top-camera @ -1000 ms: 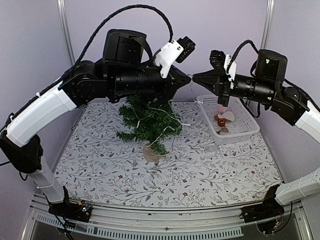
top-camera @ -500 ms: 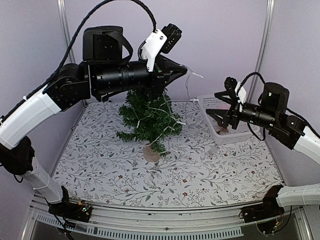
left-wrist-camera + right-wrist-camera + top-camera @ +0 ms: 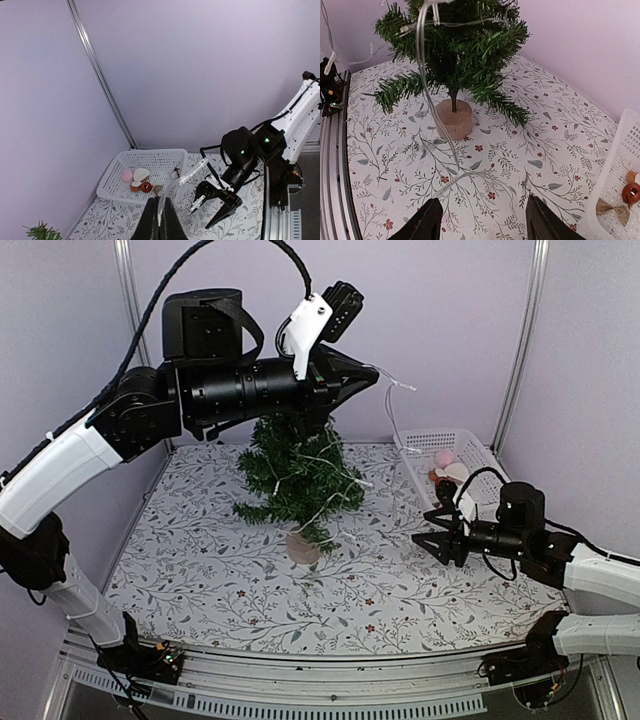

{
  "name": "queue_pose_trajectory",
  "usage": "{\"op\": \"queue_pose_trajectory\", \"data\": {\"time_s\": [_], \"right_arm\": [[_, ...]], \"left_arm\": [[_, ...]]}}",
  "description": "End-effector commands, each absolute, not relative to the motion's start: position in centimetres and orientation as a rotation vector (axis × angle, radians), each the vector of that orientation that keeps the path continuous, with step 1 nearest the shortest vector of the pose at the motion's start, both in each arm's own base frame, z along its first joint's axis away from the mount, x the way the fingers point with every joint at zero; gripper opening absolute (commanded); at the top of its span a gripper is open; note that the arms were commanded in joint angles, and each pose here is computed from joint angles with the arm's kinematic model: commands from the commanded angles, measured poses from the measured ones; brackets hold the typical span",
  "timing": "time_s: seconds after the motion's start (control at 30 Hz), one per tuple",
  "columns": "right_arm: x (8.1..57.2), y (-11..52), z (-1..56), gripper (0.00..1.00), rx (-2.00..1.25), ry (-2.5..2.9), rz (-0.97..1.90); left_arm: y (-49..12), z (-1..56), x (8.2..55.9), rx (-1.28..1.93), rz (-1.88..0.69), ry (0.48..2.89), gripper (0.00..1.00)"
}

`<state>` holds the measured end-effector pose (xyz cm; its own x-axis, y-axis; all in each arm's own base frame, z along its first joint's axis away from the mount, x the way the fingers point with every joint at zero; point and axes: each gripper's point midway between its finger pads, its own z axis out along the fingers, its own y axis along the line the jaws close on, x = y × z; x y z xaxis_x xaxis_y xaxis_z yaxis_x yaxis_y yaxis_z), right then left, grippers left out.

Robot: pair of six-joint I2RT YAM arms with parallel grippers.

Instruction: Decorate the small christmas tree

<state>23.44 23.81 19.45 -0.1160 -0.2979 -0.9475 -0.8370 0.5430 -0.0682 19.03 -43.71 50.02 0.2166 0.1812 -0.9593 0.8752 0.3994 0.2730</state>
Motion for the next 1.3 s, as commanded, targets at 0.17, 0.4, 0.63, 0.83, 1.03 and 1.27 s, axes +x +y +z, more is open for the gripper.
{"op": "queue_pose_trajectory", "data": {"time_s": [0.17, 0.4, 0.63, 0.83, 1.03, 1.27], "right_arm": [[24.8, 24.3, 17.2, 0.60, -0.958, 1.661, 0.583], [29.0, 25.8, 15.6, 0.58, -0.969, 1.724, 0.536], [31.2, 26.0, 14.5, 0.23, -0.975, 1.749, 0.476], [30.5, 25.9, 17.2, 0.00, -0.976, 1.702, 0.497], [30.3, 24.7, 24.1, 0.00, -0.904, 1.598, 0.444], [30.5, 23.6, 34.1, 0.00, -0.822, 1.432, 0.365]], "left_arm": [[-42.9, 51.9, 19.4, 1.025, -0.663, 1.249, 0.00], [-42.4, 52.1, 19.9, 0.991, -0.661, 1.261, 0.00], [-40.2, 52.9, 20.0, 0.899, -0.671, 1.239, 0.00], [-37.4, 52.6, 20.5, 0.782, -0.646, 1.260, 0.00], [-34.0, 51.8, 19.4, 0.723, -0.675, 1.272, 0.00], [-27.0, 51.5, 21.1, 0.444, -0.547, 1.339, 0.00]]}}
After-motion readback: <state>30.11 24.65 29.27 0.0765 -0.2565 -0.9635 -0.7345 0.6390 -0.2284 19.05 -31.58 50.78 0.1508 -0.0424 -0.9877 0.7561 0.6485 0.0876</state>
